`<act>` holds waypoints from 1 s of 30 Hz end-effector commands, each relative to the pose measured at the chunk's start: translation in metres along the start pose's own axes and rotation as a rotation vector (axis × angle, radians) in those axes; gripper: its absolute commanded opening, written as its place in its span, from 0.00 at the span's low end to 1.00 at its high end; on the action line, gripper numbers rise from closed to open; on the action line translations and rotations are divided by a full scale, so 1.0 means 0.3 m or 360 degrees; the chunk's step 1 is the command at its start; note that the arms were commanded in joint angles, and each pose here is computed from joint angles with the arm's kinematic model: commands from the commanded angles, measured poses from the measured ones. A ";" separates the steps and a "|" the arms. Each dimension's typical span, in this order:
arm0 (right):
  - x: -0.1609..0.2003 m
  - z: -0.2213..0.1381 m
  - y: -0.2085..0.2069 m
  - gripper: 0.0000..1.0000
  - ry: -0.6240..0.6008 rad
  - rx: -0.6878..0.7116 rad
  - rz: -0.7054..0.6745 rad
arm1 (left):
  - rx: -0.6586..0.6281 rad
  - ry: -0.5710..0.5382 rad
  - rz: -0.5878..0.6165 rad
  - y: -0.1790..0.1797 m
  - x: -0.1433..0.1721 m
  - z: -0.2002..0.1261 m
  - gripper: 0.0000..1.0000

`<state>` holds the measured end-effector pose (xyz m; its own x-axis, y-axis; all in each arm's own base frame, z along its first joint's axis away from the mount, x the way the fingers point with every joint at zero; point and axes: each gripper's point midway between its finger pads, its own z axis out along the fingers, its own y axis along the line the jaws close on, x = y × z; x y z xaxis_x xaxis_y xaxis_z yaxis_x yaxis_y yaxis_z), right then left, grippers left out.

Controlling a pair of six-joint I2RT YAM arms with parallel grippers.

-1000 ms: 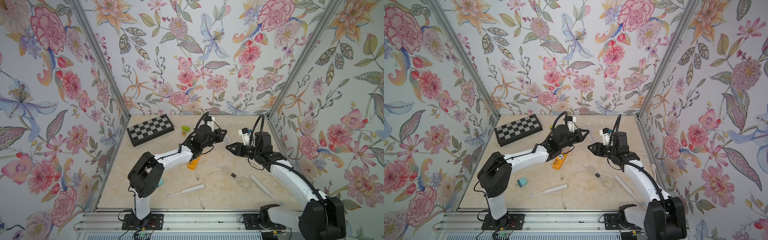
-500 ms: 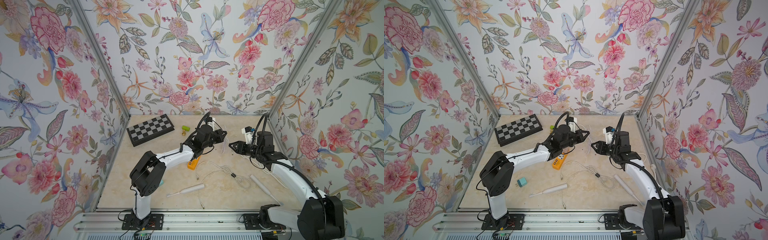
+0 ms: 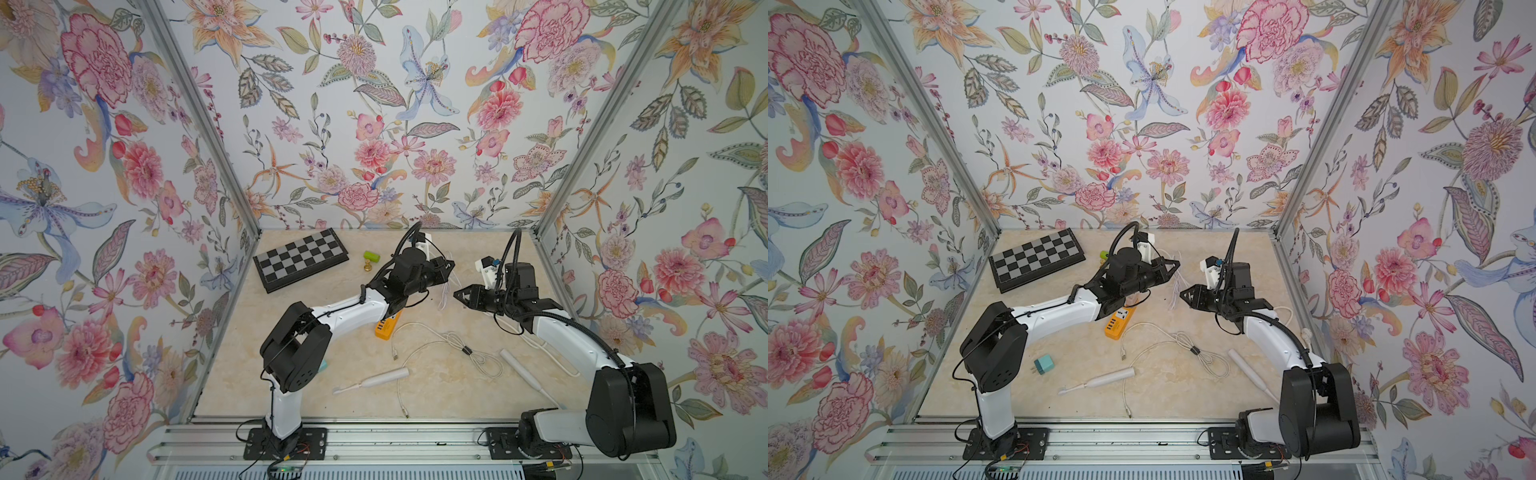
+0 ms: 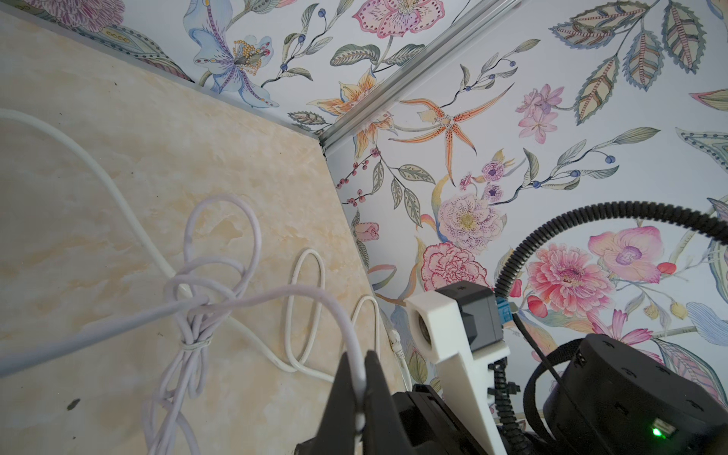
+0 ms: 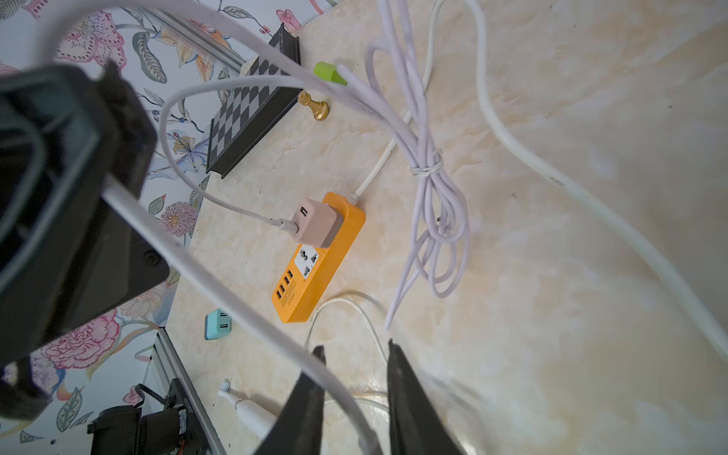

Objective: Charge the electric toothbrush
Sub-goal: Pick up the charging cable from the center of the board.

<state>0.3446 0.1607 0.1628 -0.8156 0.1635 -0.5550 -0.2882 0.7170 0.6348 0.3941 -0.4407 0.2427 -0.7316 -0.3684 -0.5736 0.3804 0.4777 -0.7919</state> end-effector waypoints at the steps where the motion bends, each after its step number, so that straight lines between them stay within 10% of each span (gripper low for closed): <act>1: -0.053 -0.032 0.031 0.29 -0.0081 -0.0037 -0.0066 | -0.0015 -0.0034 0.0034 0.006 -0.031 0.020 0.00; 22: -0.055 -0.037 0.065 0.00 -0.0083 -0.0142 0.0118 | -0.0024 -0.0012 0.0119 -0.003 -0.041 0.040 0.00; 26: -0.060 -0.041 0.063 0.00 -0.0101 -0.0169 0.0429 | -0.0072 -0.0035 0.0329 -0.030 -0.078 0.008 0.33; 30: -0.076 -0.056 0.016 0.00 -0.0164 -0.0095 0.0831 | -0.0188 -0.0108 0.0619 -0.029 -0.120 -0.093 0.46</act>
<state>0.3485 0.1575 0.1805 -0.8434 0.4061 -0.3518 -0.0566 0.5839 0.8099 0.4045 -0.4365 0.2452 -0.6387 -0.2543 -0.7262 0.4847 0.6001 -0.6364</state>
